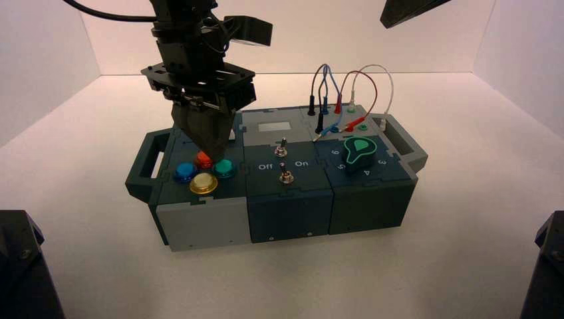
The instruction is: Push the green button with the left gripper.
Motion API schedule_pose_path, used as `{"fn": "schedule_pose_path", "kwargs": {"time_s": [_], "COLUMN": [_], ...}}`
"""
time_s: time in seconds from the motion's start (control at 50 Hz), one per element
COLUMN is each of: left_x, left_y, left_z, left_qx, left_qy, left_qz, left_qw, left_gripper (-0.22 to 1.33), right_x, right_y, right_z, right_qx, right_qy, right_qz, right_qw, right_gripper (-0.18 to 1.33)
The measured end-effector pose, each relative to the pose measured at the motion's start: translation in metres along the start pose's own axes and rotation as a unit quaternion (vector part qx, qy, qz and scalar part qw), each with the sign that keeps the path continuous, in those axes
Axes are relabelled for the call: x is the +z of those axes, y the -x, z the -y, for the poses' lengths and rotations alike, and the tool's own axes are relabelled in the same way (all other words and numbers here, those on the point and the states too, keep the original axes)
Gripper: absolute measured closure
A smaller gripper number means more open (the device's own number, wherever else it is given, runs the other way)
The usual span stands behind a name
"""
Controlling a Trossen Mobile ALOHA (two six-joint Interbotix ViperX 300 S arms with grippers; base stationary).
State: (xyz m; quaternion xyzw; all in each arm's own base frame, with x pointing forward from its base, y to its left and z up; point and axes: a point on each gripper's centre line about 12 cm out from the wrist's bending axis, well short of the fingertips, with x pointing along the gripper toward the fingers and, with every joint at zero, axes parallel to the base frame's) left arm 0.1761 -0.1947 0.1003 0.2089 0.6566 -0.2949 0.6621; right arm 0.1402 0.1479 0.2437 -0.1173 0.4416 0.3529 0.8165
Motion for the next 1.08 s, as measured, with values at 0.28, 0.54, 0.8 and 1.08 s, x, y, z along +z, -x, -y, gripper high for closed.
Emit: {"fn": "schedule_pose_path", "kwargs": {"time_s": [0.28,0.54,0.8,1.08], "left_x": [-0.001,0.005,0.005,-0.001], "left_y": [-0.005,-0.004,0.05,0.065], "left_z": [0.003,0.005,0.014,0.015], "left_qx": [0.0,0.003,-0.004,-0.005], "left_qy": [-0.005,-0.015,-0.024,-0.023], "left_qz": [-0.01,-0.008,0.083,0.111], "left_qw": [0.9999,0.9999,0.9963,0.9935], "left_gripper": [1.28,1.28,1.28,1.28], "right_x": [-0.002,-0.003,-0.014,-0.028], "right_y": [-0.001,0.003,0.008,0.009], "right_z": [0.0,0.0,0.001,0.001], "right_qx": [0.0,0.0,0.001,0.004], "right_qy": [0.0,0.0,-0.003,-0.008], "right_qz": [0.002,0.011,0.021,0.024], "right_qw": [1.0,0.9999,0.9998,0.9997], "right_gripper": [1.29,1.29,1.29,1.29]}}
